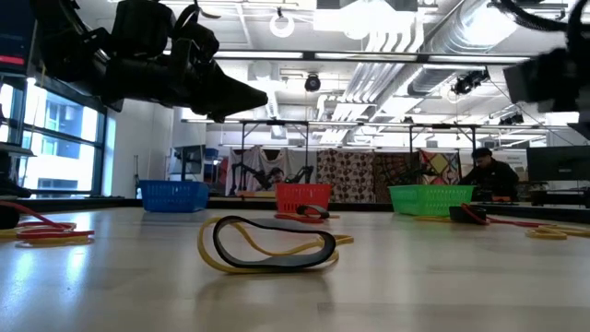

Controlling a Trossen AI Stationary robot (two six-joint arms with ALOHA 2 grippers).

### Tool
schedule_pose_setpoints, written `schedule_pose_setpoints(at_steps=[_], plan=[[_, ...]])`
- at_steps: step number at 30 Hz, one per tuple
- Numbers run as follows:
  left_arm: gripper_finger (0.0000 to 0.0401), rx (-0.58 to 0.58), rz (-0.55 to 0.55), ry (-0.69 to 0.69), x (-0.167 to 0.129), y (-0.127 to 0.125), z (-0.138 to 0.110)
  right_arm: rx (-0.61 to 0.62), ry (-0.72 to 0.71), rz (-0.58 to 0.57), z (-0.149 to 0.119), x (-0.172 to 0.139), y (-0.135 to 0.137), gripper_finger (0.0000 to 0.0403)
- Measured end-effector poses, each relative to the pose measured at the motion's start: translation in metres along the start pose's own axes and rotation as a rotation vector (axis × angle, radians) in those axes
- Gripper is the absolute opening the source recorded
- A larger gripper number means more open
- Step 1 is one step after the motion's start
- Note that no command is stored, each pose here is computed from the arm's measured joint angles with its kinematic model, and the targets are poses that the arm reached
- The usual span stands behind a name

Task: Sort rubber bands into baskets
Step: Put the black rubber band into the red bin

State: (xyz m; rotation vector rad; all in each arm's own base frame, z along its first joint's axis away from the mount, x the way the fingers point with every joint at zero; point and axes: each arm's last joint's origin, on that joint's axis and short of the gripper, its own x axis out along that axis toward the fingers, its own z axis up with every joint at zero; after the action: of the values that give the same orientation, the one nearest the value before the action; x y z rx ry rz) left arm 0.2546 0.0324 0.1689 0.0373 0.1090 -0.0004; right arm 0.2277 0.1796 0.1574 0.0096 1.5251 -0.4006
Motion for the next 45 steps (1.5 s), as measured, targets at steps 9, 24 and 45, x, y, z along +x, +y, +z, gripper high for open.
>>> schedule_pose_setpoints(at_steps=[9, 24, 45], plan=[[0.0062, 0.001, 0.000, 0.000, 0.000, 0.000, 0.000, -0.038, -0.385, -0.021, 0.037, -0.026, -0.006, 0.0002], [0.0062, 0.010, 0.000, 0.000, 0.000, 0.000, 0.000, 0.095, -0.744, -0.028, 0.149, -0.020, -0.096, 0.0000], [0.0062, 0.014, 0.000, 0.001, 0.000, 0.000, 0.000, 0.548, -0.745, -0.037, 0.219, 0.002, -0.275, 0.0000]])
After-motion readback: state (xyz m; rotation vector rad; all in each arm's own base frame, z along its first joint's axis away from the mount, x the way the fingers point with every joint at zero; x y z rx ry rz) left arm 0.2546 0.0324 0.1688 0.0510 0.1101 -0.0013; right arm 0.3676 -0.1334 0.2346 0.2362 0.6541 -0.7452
